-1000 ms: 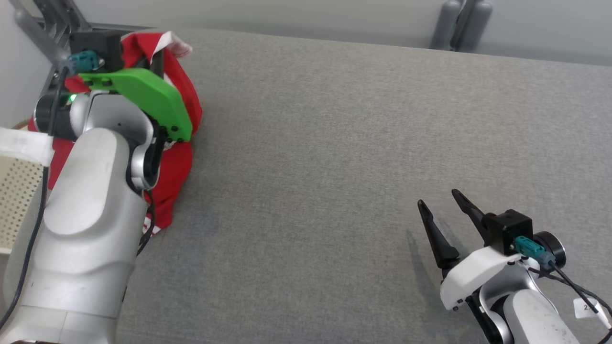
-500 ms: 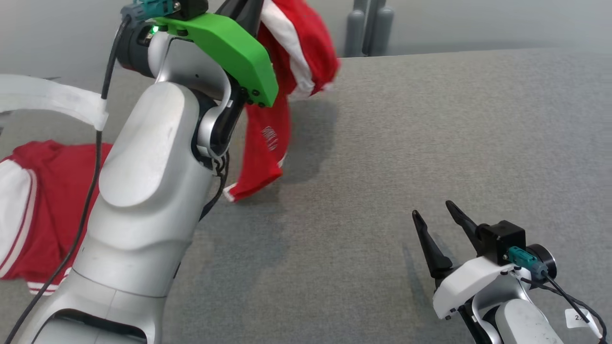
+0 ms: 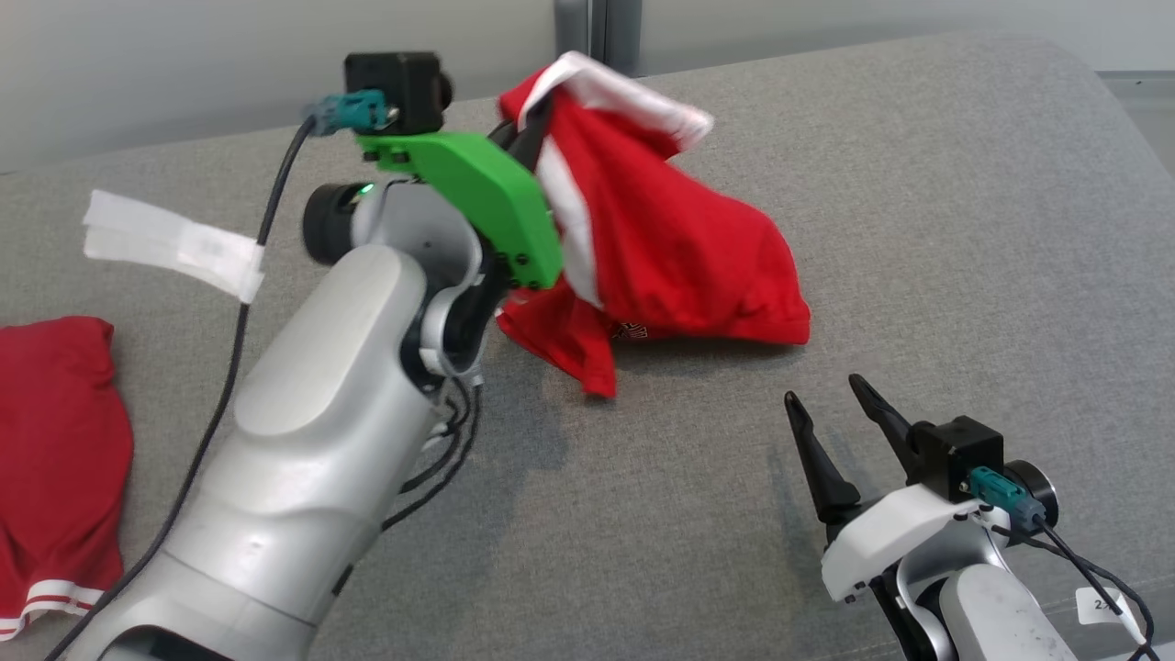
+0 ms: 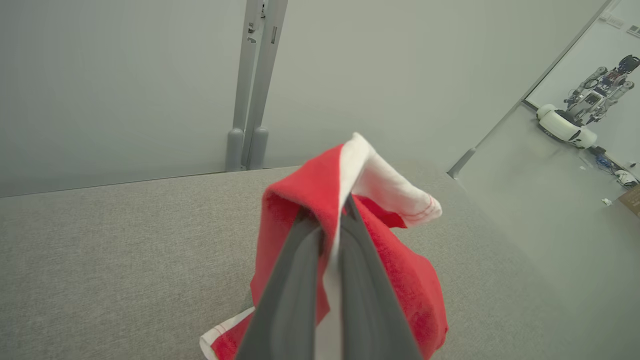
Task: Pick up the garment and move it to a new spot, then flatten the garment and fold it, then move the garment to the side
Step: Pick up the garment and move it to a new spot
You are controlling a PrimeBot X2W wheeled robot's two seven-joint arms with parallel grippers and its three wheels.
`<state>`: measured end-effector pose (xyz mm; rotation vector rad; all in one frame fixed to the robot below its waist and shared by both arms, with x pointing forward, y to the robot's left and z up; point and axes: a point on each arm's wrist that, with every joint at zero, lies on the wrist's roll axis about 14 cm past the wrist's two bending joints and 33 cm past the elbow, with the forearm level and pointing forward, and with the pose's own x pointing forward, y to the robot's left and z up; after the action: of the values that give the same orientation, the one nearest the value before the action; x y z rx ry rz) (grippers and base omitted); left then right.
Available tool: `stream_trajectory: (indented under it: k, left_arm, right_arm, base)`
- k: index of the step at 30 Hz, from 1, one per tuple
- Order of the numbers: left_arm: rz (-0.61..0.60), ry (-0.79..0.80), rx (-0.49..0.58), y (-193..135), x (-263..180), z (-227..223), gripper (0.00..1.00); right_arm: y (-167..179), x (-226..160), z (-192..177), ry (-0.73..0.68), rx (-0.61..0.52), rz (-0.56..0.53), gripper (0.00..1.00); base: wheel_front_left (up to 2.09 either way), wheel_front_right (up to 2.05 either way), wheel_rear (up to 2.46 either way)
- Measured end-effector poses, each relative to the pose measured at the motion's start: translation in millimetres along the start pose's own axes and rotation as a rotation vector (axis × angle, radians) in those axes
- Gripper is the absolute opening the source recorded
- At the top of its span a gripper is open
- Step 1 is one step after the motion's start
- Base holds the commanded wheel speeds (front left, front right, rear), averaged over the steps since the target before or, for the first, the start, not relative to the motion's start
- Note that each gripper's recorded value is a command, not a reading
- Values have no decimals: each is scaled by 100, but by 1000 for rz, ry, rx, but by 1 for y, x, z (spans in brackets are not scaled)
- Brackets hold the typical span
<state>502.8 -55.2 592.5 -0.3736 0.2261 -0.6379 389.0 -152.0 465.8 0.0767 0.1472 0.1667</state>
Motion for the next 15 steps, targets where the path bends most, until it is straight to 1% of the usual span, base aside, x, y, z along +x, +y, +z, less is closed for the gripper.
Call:
stream_trajectory:
  k: [4, 6, 12, 13, 14, 15]
  left_arm:
    - [199, 81, 51, 70, -7, -32, 0]
    - [273, 114, 76, 96, -12, -44, 0]
    - [435, 146, 173, 154, -26, -62, 0]
    - [453, 148, 189, 161, -28, -63, 25]
    - [468, 147, 201, 167, -29, -63, 71]
    - [468, 147, 201, 167, -29, -63, 100]
  right_arm:
    - [1, 4, -4, 9, 5, 3, 100]
    - [2, 7, -3, 6, 4, 6, 100]
    - [0, 9, -9, 21, 3, 2, 100]
    - [-1, 9, -10, 23, 3, 1, 100]
    - [-2, 8, -11, 28, 3, -3, 100]
    - [-2, 8, -11, 28, 3, -3, 100]
  base:
    - [0, 0, 0]
    - [0, 0, 0]
    - [0, 0, 0]
    - [0, 0, 0]
    - [0, 0, 0]
    - [0, 0, 0]
